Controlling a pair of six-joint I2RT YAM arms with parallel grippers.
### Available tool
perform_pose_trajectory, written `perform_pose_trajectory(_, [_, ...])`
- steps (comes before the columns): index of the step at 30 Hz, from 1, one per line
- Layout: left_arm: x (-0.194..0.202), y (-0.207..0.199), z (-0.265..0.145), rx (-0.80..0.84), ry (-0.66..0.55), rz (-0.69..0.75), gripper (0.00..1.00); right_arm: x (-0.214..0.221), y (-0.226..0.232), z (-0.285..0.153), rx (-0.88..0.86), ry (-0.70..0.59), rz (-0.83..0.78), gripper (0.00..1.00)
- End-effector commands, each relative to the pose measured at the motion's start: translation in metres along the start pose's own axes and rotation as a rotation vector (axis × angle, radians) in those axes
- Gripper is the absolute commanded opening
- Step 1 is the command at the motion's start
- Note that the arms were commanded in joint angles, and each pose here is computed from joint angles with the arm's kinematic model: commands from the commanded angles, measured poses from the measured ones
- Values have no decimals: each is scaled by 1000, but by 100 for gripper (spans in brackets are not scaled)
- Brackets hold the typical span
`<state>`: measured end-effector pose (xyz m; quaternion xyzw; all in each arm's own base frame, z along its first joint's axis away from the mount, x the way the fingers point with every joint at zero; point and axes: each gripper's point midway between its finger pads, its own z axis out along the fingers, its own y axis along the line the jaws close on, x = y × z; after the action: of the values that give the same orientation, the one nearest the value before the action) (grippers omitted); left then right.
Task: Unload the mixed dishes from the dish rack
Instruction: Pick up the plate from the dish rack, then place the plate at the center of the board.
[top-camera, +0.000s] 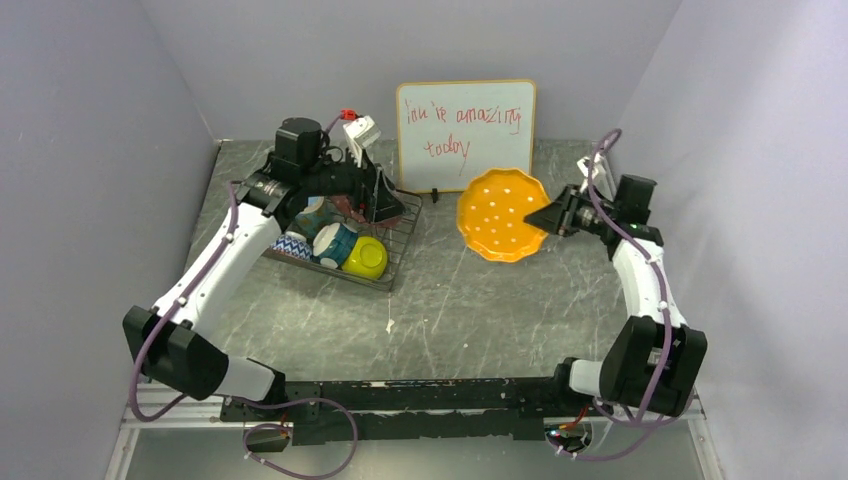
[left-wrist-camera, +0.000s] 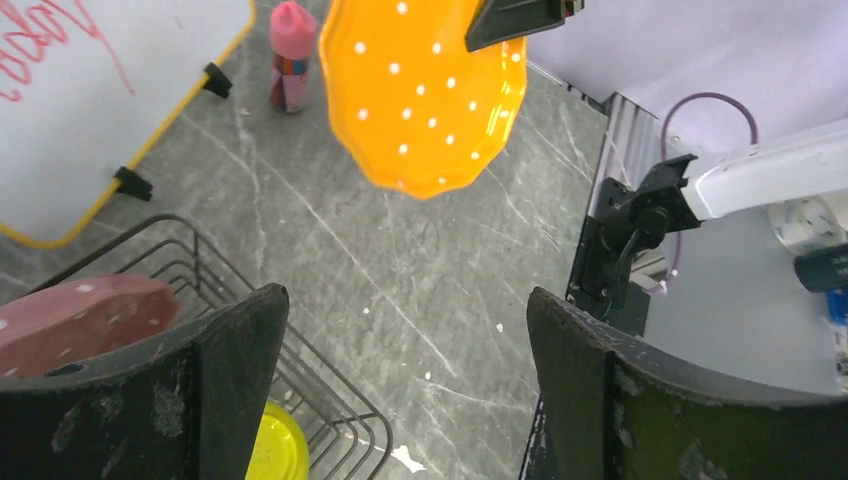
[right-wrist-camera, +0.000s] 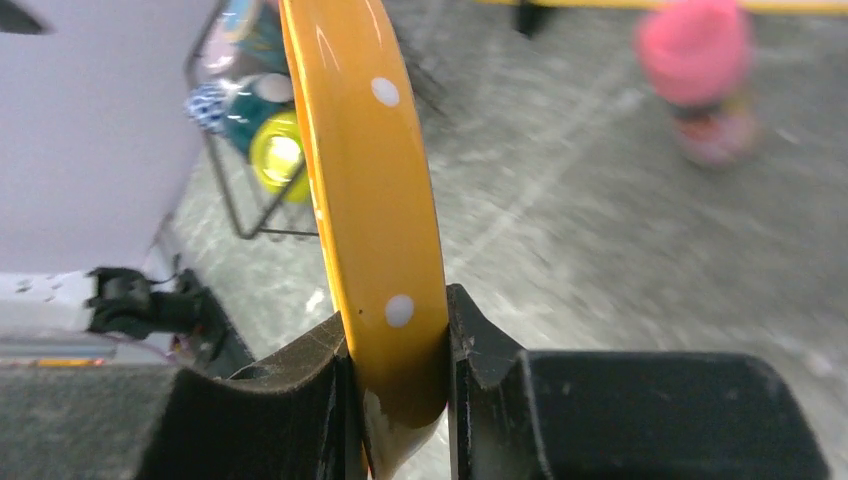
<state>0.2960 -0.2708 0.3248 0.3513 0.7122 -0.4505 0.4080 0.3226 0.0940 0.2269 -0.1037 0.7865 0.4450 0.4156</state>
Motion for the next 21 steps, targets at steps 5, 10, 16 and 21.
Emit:
perform_pose_trajectory(5, [-17, -3, -30, -126, -19, 180, 94, 23, -69, -75, 220, -4, 100, 0])
perform_pose_trajectory(10, [-14, -1, -32, -144, -18, 186, 94, 38, -117, -94, 319, 6, 267, 0])
perform_pose_trajectory(16, [-11, 2, -33, -165, -16, 190, 94, 38, -156, -93, 377, -11, 371, 0])
perform_pose_trajectory(21, [-9, 4, -33, -170, -13, 190, 94, 33, -178, -88, 371, -28, 426, 0])
